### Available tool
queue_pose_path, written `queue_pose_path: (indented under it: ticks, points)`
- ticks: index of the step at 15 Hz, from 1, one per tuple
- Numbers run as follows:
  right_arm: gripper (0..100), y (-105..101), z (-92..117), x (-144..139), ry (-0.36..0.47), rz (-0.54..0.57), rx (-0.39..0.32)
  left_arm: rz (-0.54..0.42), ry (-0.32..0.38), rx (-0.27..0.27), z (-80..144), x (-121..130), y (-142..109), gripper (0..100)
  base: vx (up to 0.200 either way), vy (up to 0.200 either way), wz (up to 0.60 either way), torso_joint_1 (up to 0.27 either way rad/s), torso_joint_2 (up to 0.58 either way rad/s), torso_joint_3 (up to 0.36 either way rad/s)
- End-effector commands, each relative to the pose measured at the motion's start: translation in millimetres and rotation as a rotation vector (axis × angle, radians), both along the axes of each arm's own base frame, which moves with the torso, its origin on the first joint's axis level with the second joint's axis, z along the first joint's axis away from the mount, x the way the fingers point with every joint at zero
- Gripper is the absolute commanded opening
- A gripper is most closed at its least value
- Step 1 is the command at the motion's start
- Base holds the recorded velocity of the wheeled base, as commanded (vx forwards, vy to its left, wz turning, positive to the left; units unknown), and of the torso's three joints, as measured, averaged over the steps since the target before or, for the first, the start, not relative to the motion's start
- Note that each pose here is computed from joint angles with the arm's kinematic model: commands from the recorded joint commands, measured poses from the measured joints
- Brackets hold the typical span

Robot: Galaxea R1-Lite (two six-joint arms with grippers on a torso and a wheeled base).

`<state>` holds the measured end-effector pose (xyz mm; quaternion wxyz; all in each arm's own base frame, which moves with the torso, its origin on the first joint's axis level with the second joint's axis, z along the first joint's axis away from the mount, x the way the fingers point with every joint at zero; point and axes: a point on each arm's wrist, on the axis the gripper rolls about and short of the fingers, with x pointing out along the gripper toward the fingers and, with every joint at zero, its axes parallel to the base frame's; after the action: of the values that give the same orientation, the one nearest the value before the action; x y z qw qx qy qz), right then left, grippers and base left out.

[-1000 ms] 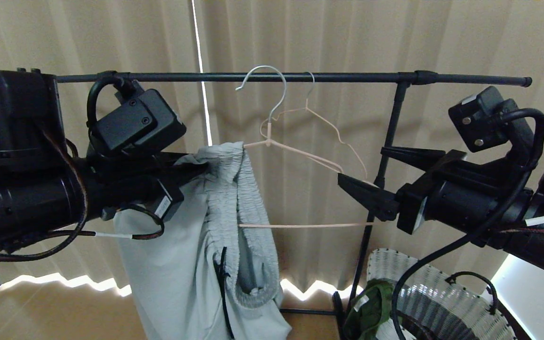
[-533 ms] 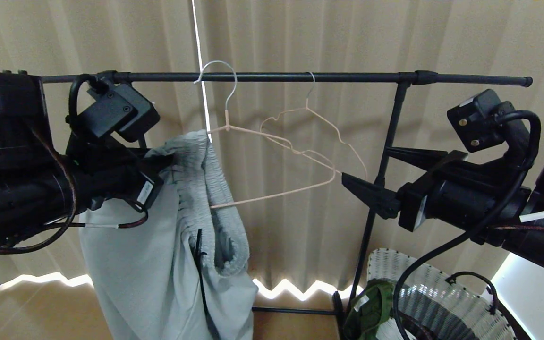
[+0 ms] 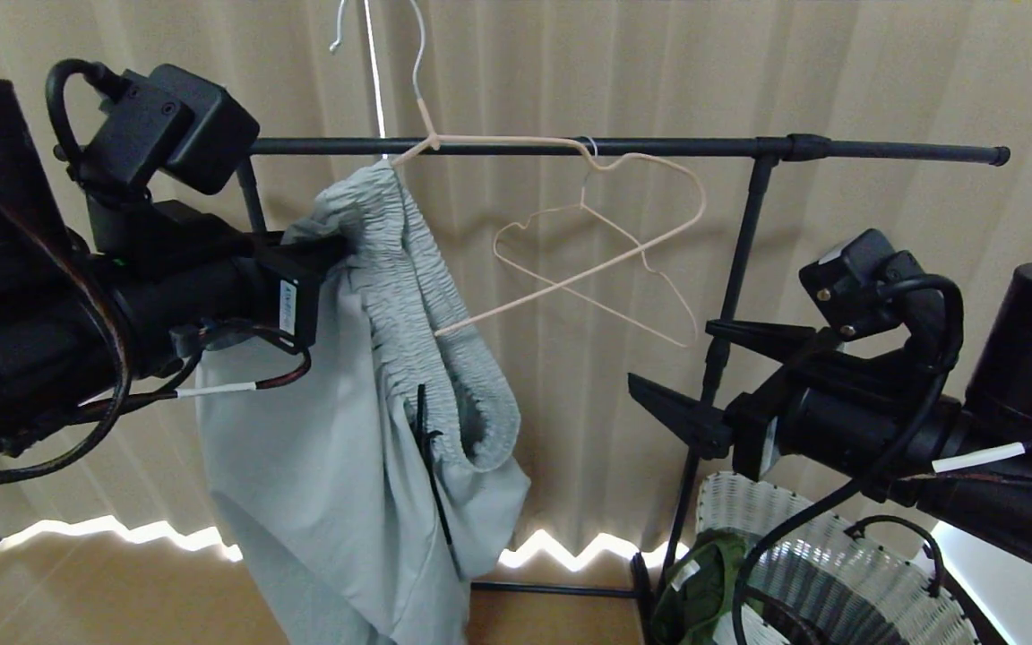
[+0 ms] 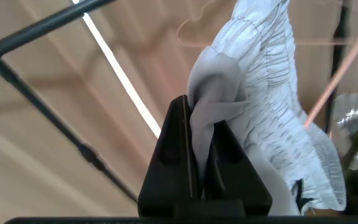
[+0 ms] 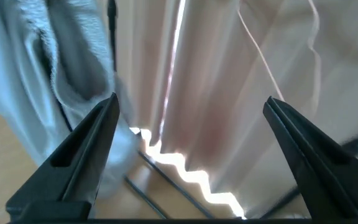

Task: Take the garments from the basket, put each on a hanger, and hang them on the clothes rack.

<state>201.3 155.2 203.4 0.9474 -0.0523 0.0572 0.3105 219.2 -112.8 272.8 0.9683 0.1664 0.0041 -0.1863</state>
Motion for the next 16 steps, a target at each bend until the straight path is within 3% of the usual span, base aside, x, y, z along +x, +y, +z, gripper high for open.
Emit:
queue_pose_path:
  ticks: [1, 4, 6, 9, 16]
  points:
    - [100, 10.9, -13.7, 8.0, 0.015, 0.014, -0.013, -0.044, -0.011, -0.034, 4.9, -6.7, -8.9, 0, 0.000, 0.000, 0.00, 0.000, 0.00, 0.000]
    - [100, 29.1, -24.5, 12.8, 0.010, 0.054, -0.012, -0.118, -0.065, -0.100, 14.8, -15.0, -25.1, 0, 0.000, 0.000, 0.00, 0.000, 0.00, 0.000]
    - [100, 35.4, -33.1, 18.8, 0.016, 0.055, -0.017, -0.144, -0.084, -0.115, 17.8, -19.4, -29.8, 0, 0.000, 0.000, 0.00, 0.000, 0.00, 0.000]
    - [100, 38.4, -41.4, 22.2, 0.025, 0.055, -0.025, -0.146, -0.084, -0.118, 17.9, -19.6, -30.1, 0, 0.000, 0.000, 0.00, 0.000, 0.00, 0.000]
    - [100, 39.8, -36.1, 17.6, 0.000, 0.071, -0.004, -0.122, -0.061, -0.093, 9.3, -13.2, -29.0, 0, 0.000, 0.000, 0.00, 0.000, 0.00, 0.000]
